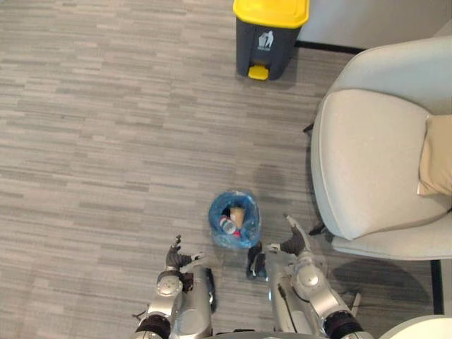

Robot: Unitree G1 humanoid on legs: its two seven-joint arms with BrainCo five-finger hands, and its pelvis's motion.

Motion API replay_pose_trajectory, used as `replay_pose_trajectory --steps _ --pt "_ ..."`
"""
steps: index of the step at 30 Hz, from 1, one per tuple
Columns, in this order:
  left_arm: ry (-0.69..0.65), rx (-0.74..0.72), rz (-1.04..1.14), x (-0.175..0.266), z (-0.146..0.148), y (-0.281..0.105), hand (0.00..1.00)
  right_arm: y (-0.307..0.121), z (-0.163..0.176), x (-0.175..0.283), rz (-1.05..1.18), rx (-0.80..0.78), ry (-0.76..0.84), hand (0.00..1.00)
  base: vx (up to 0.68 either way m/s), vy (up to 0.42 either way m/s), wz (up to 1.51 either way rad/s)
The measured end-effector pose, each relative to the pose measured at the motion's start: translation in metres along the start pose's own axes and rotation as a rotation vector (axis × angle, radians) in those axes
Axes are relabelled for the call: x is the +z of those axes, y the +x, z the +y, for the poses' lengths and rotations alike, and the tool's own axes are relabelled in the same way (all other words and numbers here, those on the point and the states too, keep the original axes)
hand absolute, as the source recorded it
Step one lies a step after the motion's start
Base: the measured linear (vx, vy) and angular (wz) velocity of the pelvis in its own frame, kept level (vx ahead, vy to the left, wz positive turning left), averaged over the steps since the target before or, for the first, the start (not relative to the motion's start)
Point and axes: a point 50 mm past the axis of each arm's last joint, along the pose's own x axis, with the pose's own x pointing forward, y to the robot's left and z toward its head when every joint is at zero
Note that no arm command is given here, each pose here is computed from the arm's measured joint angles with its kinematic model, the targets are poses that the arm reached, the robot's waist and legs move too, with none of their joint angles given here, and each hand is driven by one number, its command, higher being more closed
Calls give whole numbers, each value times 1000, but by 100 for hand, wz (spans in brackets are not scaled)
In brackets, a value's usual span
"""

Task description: Gather rubbish on tea table into small bin, then transfer packed bag to large trash can.

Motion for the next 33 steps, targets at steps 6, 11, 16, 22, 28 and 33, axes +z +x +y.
replay_pose_trajectory --steps 6,11,16,22,28,33 --pt "-43 2 -157 53 -7 18 0 42 -15 81 -303 -30 -176 0 -266 -13 -11" --pt "-157 33 -353 120 -7 26 0 64 -43 154 -532 -122 -284 0 -286 -23 -20" --pt "-267 48 -507 164 -2 22 0 74 -74 186 -609 -215 -387 0 -100 -15 -1" --pt "-312 39 -621 192 2 16 0 86 -93 203 -615 -258 -464 100 -73 5 9" --pt "-332 34 -652 203 2 15 0 95 -83 183 -520 -189 -534 100 -67 17 7" --pt "-330 33 -652 203 2 15 0 96 -89 184 -519 -204 -525 100 -66 15 3"
